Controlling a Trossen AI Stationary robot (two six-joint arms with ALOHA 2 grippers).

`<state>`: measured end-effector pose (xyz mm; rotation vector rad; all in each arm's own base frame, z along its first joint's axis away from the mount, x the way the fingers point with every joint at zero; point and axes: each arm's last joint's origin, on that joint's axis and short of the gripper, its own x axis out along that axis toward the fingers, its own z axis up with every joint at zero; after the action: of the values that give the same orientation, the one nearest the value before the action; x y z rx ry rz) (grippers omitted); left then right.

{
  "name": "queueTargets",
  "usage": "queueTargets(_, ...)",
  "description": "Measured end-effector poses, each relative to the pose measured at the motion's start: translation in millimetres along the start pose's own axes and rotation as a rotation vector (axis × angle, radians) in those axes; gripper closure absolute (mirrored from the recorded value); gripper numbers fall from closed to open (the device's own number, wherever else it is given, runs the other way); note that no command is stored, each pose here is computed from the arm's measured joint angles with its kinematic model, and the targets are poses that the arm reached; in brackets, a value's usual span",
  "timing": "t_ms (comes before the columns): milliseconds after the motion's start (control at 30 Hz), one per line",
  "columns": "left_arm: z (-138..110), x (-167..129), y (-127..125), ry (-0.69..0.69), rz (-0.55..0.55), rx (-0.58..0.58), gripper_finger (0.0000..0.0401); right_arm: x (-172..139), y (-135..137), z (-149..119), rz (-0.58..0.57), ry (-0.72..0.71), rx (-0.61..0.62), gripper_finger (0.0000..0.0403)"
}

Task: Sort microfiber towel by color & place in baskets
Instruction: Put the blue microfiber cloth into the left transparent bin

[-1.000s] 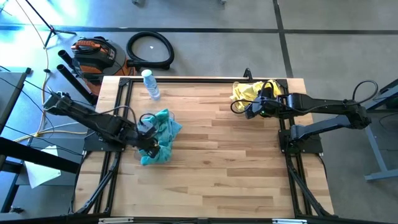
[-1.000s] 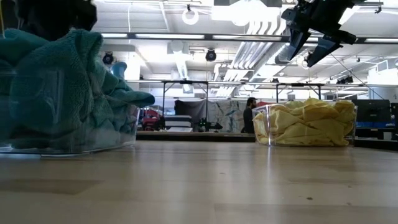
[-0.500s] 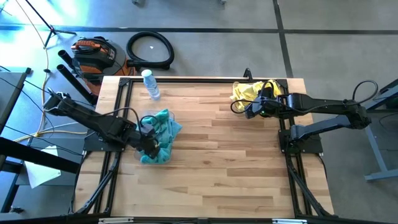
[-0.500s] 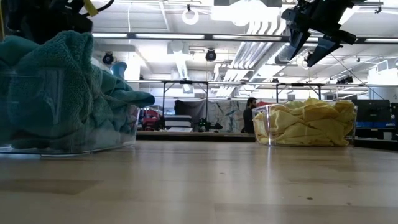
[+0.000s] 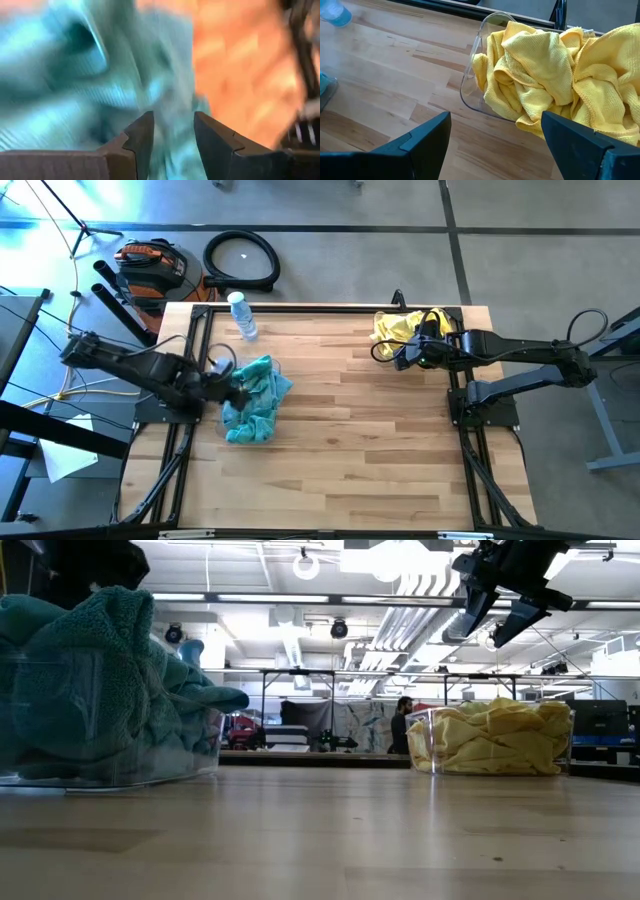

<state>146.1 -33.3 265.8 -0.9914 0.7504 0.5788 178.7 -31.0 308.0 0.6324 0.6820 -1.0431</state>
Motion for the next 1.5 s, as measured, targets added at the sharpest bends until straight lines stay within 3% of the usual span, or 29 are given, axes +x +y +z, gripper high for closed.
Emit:
queueTargets(133,13.8,-2.4,4.9,-0.206,0.051,-0.024,0.0274,0.0,-0.1,0.1,-0.002,-0.004,0.007,0.0095)
queueTargets(267,27.9,8.0,8.7,-0.254,0.147,-0.022,0.0274,0.0,-0.4,0.8,-0.016,-0.027,0.04,0.0095)
queueTargets(600,49.7,68.2,16.3,-0.019,0.397,0.045,0.0275,0.2,-0.5,1.1,-0.023,-0.039,0.075,0.0095)
queueTargets(767,51.8,97.5,17.2,0.037,0.466,0.074,0.0275,0.3,-0.4,1.1,-0.023,-0.039,0.083,0.0095)
queueTargets(1033,52.4,110.9,15.3,0.064,0.452,0.089,0.0275,0.4,-0.4,1.0,-0.023,-0.039,0.101,0.0095)
queueTargets(1233,58.4,80.0,12.4,-0.022,0.343,0.052,0.0275,0.4,-0.4,1.0,-0.023,-0.039,0.101,0.0095)
queueTargets(1500,53.5,26.1,8.4,-0.142,0.108,-0.048,0.0275,0.3,-0.4,1.0,-0.024,-0.038,0.082,0.0095)
